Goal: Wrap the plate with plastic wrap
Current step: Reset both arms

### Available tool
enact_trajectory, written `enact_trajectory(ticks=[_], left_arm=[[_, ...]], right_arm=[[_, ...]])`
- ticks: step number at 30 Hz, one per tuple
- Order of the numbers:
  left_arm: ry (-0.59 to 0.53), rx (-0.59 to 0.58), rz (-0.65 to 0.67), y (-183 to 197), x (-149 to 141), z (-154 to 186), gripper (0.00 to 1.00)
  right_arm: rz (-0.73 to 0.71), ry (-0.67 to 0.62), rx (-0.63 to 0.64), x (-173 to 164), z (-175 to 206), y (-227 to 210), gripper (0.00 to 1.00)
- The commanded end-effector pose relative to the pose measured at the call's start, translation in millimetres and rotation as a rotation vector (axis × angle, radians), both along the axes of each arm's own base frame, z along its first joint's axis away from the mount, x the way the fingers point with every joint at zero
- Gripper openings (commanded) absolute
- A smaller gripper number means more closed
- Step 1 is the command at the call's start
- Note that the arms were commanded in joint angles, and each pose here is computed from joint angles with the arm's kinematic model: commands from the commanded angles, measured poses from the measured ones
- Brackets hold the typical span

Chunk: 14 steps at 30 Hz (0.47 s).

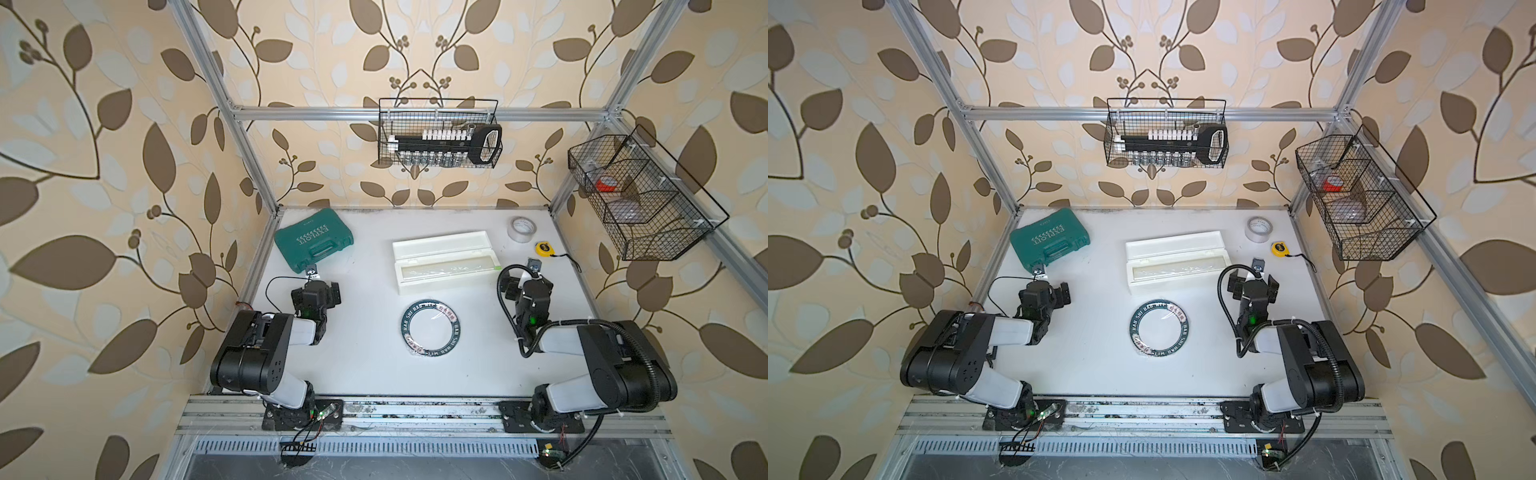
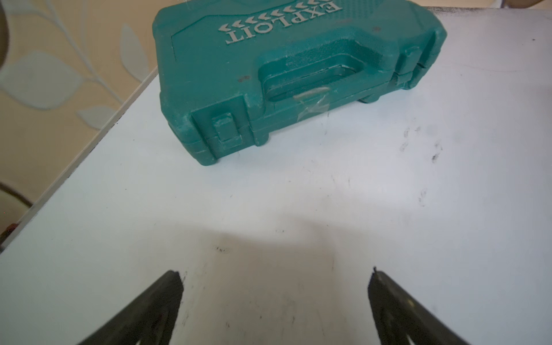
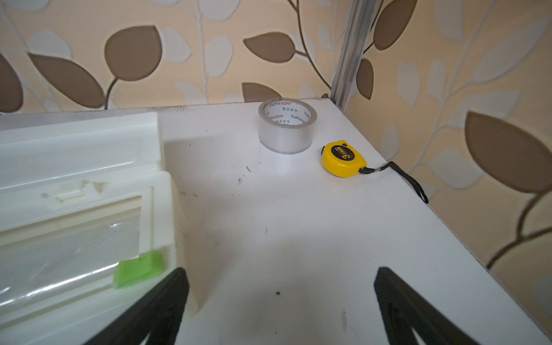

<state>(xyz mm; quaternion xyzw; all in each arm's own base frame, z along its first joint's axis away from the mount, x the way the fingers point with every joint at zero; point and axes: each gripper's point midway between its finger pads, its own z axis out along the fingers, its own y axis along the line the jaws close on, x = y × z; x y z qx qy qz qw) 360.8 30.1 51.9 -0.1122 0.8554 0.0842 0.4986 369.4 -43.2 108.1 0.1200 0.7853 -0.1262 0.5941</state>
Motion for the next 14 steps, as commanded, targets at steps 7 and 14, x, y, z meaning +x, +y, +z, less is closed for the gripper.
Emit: enact_trajectory(ticks=[7, 14], left_arm=[[-0.106, -0.017, 0.004, 0.0, 15.2, 29.0, 0.99], [-0.104, -0.007, -0.025, -6.2, 16.4, 29.1, 0.99]], right_arm=[[0.069, -0.06, 0.061, 1.8, 1.4, 7.1, 0.98], [0.068, -0.063, 0.053, 2.4, 1.6, 6.4, 0.98]])
